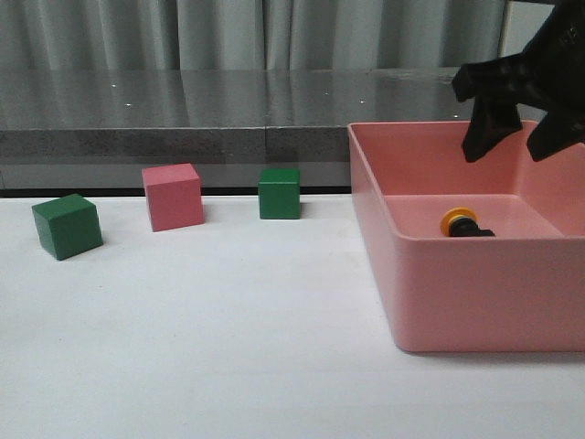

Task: Place and stand button with both arms
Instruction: 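Lower the right gripper into the pink bin over the yellow-capped button, then close the right gripper on the button body and lift it out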

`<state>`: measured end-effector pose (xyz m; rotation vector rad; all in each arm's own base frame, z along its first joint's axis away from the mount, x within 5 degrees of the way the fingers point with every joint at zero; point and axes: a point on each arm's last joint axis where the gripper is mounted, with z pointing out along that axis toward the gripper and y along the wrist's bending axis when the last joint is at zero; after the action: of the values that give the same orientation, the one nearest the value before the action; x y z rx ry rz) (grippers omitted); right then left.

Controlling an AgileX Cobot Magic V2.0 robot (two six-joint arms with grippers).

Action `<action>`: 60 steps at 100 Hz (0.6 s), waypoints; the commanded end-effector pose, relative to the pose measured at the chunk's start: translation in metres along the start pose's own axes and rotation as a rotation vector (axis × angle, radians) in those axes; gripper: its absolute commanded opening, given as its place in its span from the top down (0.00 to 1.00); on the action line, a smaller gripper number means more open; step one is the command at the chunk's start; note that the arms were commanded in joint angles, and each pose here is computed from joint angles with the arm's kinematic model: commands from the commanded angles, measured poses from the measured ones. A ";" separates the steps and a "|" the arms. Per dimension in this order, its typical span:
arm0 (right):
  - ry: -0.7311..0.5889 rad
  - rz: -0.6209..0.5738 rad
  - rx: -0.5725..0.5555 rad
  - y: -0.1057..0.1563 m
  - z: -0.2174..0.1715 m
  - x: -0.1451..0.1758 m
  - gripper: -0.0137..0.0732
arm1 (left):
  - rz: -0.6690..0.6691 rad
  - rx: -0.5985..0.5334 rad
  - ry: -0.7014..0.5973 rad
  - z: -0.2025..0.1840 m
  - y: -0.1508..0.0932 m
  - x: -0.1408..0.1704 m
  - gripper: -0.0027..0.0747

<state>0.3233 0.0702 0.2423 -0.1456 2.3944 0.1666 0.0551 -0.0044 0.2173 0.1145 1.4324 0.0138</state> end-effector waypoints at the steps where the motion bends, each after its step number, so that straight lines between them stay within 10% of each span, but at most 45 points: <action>1: -0.131 -0.036 -0.005 0.001 -0.005 -0.019 0.09 | -0.023 0.026 -0.056 -0.002 -0.003 0.007 0.99; 60: 0.014 -0.033 0.012 -0.004 0.070 0.012 0.09 | -0.023 0.026 -0.056 -0.002 -0.003 0.007 0.99</action>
<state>0.3531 0.0758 0.1626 -0.1774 2.5116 0.1300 0.0551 -0.0044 0.2173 0.1145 1.4324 0.0138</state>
